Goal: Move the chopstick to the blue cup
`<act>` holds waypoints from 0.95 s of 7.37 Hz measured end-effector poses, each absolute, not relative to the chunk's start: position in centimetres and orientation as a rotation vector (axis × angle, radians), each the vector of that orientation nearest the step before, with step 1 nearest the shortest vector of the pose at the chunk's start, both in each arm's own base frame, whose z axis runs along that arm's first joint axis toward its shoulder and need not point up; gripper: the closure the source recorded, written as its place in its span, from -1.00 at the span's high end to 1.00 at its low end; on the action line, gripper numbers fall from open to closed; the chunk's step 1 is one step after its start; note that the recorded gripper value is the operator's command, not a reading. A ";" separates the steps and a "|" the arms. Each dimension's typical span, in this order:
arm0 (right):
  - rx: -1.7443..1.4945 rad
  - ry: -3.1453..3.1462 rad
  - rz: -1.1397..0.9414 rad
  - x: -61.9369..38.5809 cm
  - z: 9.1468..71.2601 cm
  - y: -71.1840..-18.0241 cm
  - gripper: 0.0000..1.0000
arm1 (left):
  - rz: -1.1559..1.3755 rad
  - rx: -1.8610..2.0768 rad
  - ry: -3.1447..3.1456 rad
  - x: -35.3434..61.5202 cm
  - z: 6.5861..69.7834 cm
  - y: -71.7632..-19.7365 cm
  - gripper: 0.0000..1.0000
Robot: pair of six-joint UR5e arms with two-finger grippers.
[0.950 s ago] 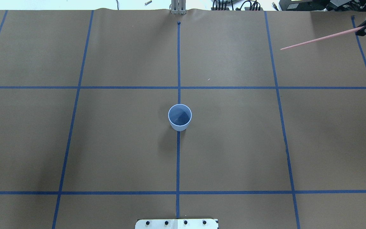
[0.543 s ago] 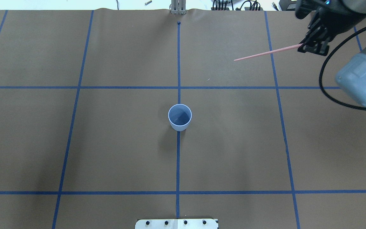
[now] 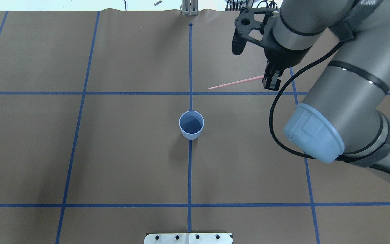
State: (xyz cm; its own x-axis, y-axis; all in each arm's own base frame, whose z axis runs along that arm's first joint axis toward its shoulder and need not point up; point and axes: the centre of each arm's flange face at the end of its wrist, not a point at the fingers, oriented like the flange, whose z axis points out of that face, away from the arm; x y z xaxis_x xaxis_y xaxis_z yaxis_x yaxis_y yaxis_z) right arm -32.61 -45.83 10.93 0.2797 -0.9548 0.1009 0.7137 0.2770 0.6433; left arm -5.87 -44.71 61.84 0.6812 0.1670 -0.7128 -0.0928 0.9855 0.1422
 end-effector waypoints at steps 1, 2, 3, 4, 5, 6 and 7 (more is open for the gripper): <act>0.518 -0.517 -1.200 -34.5 9.9 -45.1 -1.00 | 0.145 0.094 0.809 -5.9 62.0 -44.7 0.97; 0.494 -0.504 -1.205 -36.3 8.9 -44.6 -1.00 | 0.144 0.093 0.809 -5.8 62.1 -44.7 0.97; 0.467 -0.494 -1.214 -37.8 8.2 -43.8 -1.00 | 0.144 0.092 0.809 -5.8 62.1 -44.7 0.97; 0.442 -0.487 -1.220 -39.1 7.5 -42.9 -1.00 | 0.144 0.091 0.809 -5.8 62.1 -44.7 0.97; 0.418 -0.476 -1.230 -40.5 7.3 -42.2 -1.00 | 0.143 0.090 0.809 -5.8 62.2 -44.7 0.97; 0.399 -0.460 -1.242 -41.6 7.5 -41.7 -1.00 | 0.143 0.088 0.809 -5.8 62.3 -44.7 0.97; 0.381 -0.447 -1.252 -42.6 7.7 -41.3 -1.00 | 0.142 0.086 0.810 -5.8 62.4 -44.7 0.97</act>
